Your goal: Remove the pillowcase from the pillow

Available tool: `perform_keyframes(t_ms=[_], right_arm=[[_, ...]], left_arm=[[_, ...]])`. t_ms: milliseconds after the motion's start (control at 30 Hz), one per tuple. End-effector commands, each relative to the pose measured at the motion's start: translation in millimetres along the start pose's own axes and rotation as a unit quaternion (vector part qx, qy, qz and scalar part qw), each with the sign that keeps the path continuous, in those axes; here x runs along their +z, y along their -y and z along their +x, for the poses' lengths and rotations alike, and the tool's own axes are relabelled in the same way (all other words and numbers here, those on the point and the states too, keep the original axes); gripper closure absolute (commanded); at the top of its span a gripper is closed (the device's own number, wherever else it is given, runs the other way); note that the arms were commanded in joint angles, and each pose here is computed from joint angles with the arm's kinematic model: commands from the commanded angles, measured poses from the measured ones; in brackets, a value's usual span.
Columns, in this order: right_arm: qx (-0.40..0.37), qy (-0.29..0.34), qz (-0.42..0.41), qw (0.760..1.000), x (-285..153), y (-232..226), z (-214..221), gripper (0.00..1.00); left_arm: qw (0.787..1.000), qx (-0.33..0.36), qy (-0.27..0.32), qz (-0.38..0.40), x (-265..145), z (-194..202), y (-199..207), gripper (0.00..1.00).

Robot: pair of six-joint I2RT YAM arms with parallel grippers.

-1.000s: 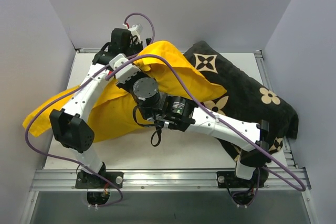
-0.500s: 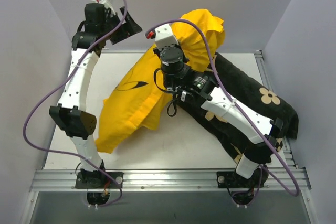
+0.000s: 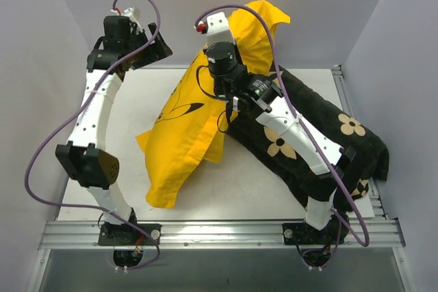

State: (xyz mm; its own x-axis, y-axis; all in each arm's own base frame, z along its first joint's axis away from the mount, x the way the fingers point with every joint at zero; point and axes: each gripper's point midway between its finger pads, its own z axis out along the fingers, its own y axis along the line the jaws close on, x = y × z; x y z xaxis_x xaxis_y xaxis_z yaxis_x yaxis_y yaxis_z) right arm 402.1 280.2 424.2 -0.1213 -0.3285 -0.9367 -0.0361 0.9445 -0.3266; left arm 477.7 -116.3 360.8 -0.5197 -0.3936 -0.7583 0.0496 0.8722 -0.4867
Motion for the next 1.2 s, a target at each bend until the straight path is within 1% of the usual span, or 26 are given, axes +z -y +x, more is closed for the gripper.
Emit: perform_keyframes(t_ms=[0, 33, 67, 100, 133, 167, 200, 267, 300, 333, 367, 467, 600, 667, 733, 833, 900, 933, 967, 1033, 1067, 1100, 1133, 1167], right_arm=[[0.092, 0.087, -0.006, 0.992, -53, 29, -77, 1.0], [0.086, 0.102, -0.011, 0.991, -65, 33, -91, 1.0], [0.08, 0.108, -0.016, 0.991, -72, 29, -97, 1.0], [0.077, 0.124, -0.034, 0.989, -88, 16, -108, 1.0], [0.076, 0.134, -0.032, 0.988, -96, 16, -116, 1.0], [0.046, 0.145, -0.032, 0.988, -103, 11, -122, 1.0], [0.055, 0.163, -0.031, 0.985, -110, 8, -134, 1.0], [0.017, 0.177, -0.023, 0.984, -123, -5, -143, 1.0], [0.029, 0.188, -0.015, 0.982, -127, -5, -151, 1.0], [0.021, 0.193, -0.014, 0.981, -130, -11, -154, 1.0], [0.009, 0.194, -0.014, 0.981, -127, -22, -152, 1.0], [-0.004, 0.198, -0.014, 0.98, -121, -34, -151, 1.0], [-0.023, 0.183, 0.003, 0.983, -97, -46, -138, 1.0], [-0.042, 0.167, 0.021, 0.985, -78, -49, -126, 1.0], [-0.059, 0.148, 0.038, 0.987, -63, -50, -112, 1.0], [-0.075, 0.123, 0.057, 0.988, -37, -48, -91, 1.0], [-0.079, 0.102, 0.061, 0.99, -20, -49, -74, 1.0], [-0.077, 0.099, 0.06, 0.99, -16, -49, -71, 1.0], [-0.076, 0.092, 0.058, 0.991, -11, -52, -62, 1.0], [-0.075, 0.084, 0.059, 0.992, -4, -51, -54, 1.0], [-0.08, 0.078, 0.056, 0.992, -1, -53, -49, 1.0], [-0.069, 0.076, 0.054, 0.993, 1, -53, -47, 1.0], [-0.067, 0.071, 0.056, 0.994, 6, -50, -43, 1.0], [-0.074, 0.066, 0.047, 0.994, 9, -54, -38, 1.0]], left_arm=[[0.997, 0.021, -0.071, -0.017, 51, 42, -33, 0.07], [0.996, 0.027, -0.083, 0.002, 59, 48, -26, 0.07], [0.994, 0.03, -0.107, 0.017, 76, 62, -26, 0.09], [0.991, 0.044, -0.117, 0.039, 82, 68, -19, 0.1], [0.989, 0.055, -0.121, 0.062, 84, 70, -5, 0.11], [0.985, 0.064, -0.134, 0.083, 87, 80, 7, 0.11], [0.982, 0.075, -0.135, 0.105, 86, 82, 17, 0.11], [0.97, 0.083, -0.153, 0.169, 77, 93, 44, 0.11], [0.964, 0.092, -0.153, 0.195, 73, 95, 55, 0.11], [0.953, 0.094, -0.167, 0.233, 65, 101, 67, 0.11], [0.947, 0.1, -0.176, 0.25, 61, 109, 76, 0.11], [0.925, 0.116, -0.206, 0.298, 49, 133, 95, 0.11], [0.901, 0.128, -0.241, 0.336, 40, 165, 111, 0.12], [0.898, 0.127, -0.251, 0.34, 39, 173, 113, 0.12], [0.901, 0.117, -0.259, 0.328, 45, 178, 108, 0.12], [0.913, 0.095, -0.265, 0.297, 55, 177, 93, 0.12], [0.929, 0.083, -0.253, 0.257, 62, 170, 82, 0.11], [0.944, 0.082, -0.234, 0.218, 70, 161, 70, 0.11], [0.955, 0.075, -0.213, 0.194, 70, 145, 60, 0.11], [0.972, 0.044, -0.183, 0.143, 74, 122, 43, 0.09], [0.984, 0.025, -0.15, 0.094, 75, 98, 17, 0.09], [0.989, -0.016, -0.132, 0.061, 75, 85, 3, 0.09], [0.992, -0.04, -0.116, 0.035, 73, 73, -14, 0.09], [0.995, -0.062, -0.083, -0.008, 67, 52, -41, 0.09]])
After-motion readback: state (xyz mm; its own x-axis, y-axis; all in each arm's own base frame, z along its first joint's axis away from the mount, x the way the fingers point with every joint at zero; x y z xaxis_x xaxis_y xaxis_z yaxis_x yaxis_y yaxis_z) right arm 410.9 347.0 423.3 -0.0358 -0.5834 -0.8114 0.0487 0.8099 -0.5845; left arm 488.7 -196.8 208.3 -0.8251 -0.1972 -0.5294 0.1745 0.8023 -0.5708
